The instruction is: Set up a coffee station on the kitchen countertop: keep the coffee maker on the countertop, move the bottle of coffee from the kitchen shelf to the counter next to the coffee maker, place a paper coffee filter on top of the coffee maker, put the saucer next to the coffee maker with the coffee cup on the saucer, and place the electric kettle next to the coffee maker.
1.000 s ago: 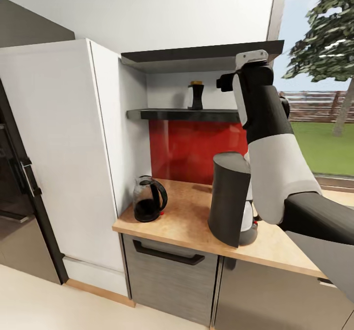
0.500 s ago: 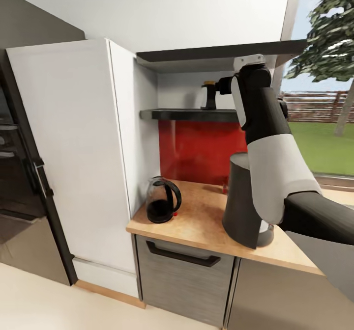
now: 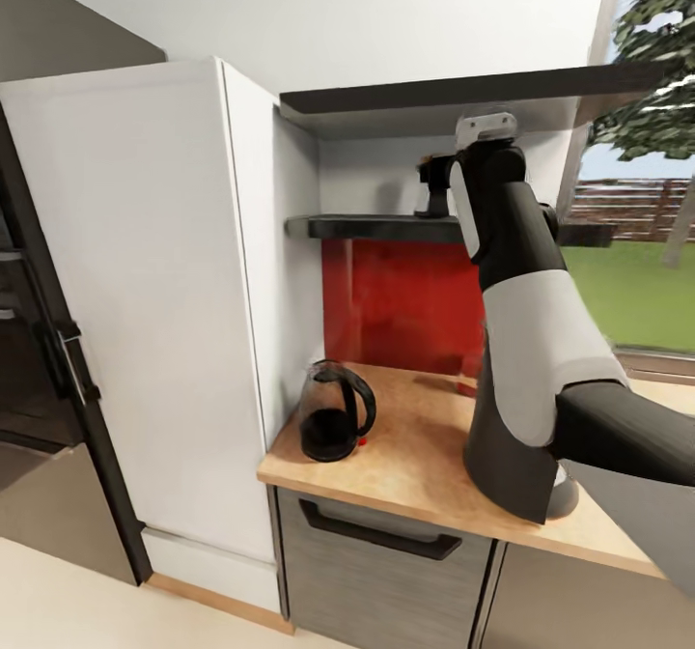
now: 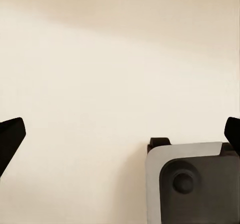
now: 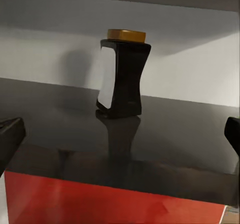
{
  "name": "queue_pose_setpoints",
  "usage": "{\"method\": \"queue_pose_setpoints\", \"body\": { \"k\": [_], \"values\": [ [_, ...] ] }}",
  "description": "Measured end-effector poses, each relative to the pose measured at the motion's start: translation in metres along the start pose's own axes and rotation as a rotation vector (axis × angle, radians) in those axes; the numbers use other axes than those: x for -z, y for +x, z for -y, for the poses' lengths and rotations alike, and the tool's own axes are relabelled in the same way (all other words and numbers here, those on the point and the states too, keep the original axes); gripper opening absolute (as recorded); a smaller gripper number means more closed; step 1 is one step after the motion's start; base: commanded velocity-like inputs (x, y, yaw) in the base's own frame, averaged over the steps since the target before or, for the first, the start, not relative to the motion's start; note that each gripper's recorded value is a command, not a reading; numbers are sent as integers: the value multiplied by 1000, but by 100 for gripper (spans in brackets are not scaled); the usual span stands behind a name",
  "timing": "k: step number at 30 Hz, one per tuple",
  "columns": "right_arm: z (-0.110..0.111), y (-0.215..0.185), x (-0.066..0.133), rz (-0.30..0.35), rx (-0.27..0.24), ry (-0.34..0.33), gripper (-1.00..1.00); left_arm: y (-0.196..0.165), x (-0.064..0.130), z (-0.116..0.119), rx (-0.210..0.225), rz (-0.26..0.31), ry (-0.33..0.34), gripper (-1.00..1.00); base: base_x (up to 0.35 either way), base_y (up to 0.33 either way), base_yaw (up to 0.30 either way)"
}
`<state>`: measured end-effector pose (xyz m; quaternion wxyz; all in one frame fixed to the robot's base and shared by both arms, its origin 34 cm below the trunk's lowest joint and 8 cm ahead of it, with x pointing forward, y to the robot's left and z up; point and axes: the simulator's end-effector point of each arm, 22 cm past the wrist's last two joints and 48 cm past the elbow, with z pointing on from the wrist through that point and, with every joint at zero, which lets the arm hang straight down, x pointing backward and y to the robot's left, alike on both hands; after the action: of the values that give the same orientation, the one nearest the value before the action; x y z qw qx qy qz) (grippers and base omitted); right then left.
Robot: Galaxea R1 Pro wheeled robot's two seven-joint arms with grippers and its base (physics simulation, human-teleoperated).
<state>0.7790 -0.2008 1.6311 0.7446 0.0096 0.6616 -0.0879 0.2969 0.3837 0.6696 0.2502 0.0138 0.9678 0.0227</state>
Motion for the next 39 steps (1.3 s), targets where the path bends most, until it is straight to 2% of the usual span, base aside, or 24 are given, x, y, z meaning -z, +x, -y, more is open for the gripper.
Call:
{"method": "queue_pose_setpoints", "body": {
  "k": [5, 9, 18, 24, 29, 39],
  "values": [
    [-1, 2, -2, 1, 1, 0, 100, 7, 1, -1, 2, -15, -1, 100, 213, 4, 0],
    [0, 2, -2, 1, 0, 1, 100, 24, 3, -2, 5, -49, -4, 100, 29, 0, 0],
    [0, 1, -1, 4, 0, 1, 100, 26, 5, -7, 5, -55, -11, 100, 253, 0, 0],
    [1, 1, -1, 5, -1, 3, 100, 27, 5, -9, 4, -59, -13, 100, 55, 0, 0],
    [1, 0, 0, 7, -1, 4, 100, 43, 8, -10, 11, -90, -17, 100, 9, 0, 0],
    [1, 0, 0, 6, -1, 4, 100, 46, 9, -9, 11, -99, -15, 100, 124, -47, 0]
  ]
}}
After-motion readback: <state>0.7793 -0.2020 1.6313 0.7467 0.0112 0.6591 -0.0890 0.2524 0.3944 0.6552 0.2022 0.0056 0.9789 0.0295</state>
